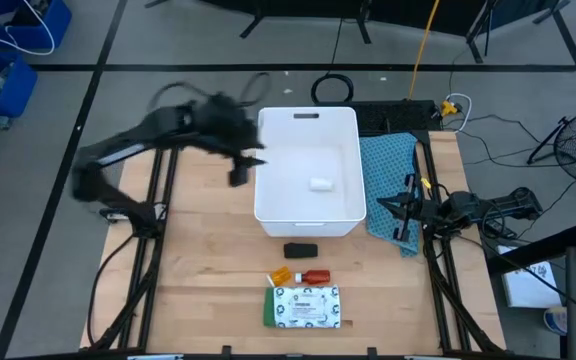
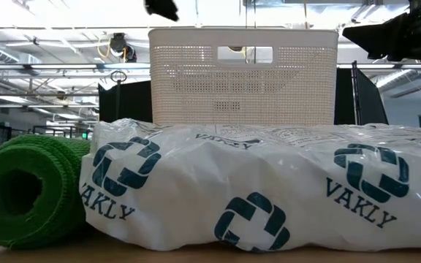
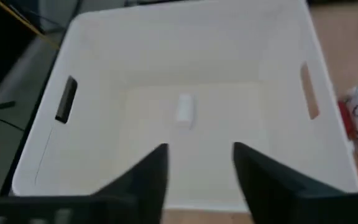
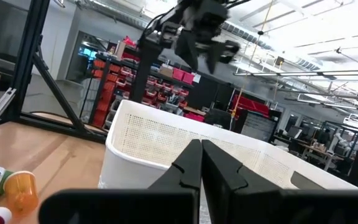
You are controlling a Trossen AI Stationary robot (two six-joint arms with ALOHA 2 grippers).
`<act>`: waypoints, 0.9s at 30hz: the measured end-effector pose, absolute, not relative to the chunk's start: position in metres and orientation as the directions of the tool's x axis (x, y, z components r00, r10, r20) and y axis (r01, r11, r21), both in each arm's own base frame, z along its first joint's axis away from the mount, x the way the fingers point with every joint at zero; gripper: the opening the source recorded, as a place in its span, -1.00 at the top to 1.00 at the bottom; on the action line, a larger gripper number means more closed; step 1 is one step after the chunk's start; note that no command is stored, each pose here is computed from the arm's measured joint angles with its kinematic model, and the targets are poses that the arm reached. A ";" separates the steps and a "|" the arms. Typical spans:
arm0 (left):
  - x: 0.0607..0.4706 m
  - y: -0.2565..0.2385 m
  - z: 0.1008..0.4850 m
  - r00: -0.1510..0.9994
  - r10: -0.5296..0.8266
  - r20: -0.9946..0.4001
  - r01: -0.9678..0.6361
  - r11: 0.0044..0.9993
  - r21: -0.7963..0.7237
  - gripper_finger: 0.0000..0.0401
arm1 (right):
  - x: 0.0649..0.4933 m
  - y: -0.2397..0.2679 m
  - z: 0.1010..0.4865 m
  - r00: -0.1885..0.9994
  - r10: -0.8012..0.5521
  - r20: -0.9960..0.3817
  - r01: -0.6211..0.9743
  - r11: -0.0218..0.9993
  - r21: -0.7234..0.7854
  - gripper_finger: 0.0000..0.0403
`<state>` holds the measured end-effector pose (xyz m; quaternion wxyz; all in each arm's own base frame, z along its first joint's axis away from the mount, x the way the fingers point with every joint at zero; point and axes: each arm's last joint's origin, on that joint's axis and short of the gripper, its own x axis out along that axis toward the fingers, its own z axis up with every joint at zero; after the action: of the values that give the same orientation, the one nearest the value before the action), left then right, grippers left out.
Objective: Pick & place medical supplies in basket/bin
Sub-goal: Put the white mailer bag into the white bin
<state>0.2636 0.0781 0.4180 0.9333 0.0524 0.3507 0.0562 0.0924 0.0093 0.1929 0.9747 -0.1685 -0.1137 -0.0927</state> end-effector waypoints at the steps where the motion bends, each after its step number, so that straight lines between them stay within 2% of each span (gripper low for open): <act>1: 0.251 0.074 0.414 0.782 0.145 -0.606 -0.081 0.988 0.132 0.36 | 0.092 0.009 0.193 0.957 -0.142 0.252 0.218 0.926 -0.308 1.00; 4: 0.220 0.065 0.387 0.864 0.120 -0.488 -0.079 0.991 0.105 0.82 | 0.092 0.009 0.193 0.957 -0.143 0.253 0.218 0.929 -0.300 1.00; 6: 0.206 0.059 0.359 0.913 0.086 -0.398 -0.062 0.995 0.073 0.94 | 0.092 0.009 0.193 0.957 -0.143 0.253 0.218 0.929 -0.299 1.00; 12: 0.177 0.044 0.260 0.984 0.077 -0.160 -0.089 0.994 -0.067 0.98 | 0.092 0.009 0.193 0.957 -0.143 0.253 0.217 0.930 -0.297 1.00; 17: 0.157 0.029 0.201 0.996 0.090 0.011 -0.089 0.994 -0.058 0.99 | 0.092 0.009 0.193 0.957 -0.144 0.253 0.219 0.929 -0.297 1.00; 22: 0.144 0.025 0.177 0.989 0.111 0.094 -0.106 0.993 -0.051 0.99 | 0.092 0.009 0.193 0.957 -0.145 0.252 0.219 0.929 -0.297 1.00; 27: 0.142 0.024 0.169 0.992 0.109 0.069 -0.108 0.994 -0.023 0.99 | 0.092 0.009 0.193 0.957 -0.145 0.252 0.219 0.929 -0.297 1.00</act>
<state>0.1420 0.0235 0.1695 0.9979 -0.0098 -0.0349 0.0543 0.0924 0.0093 0.1928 0.9756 -0.1631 -0.1138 -0.0932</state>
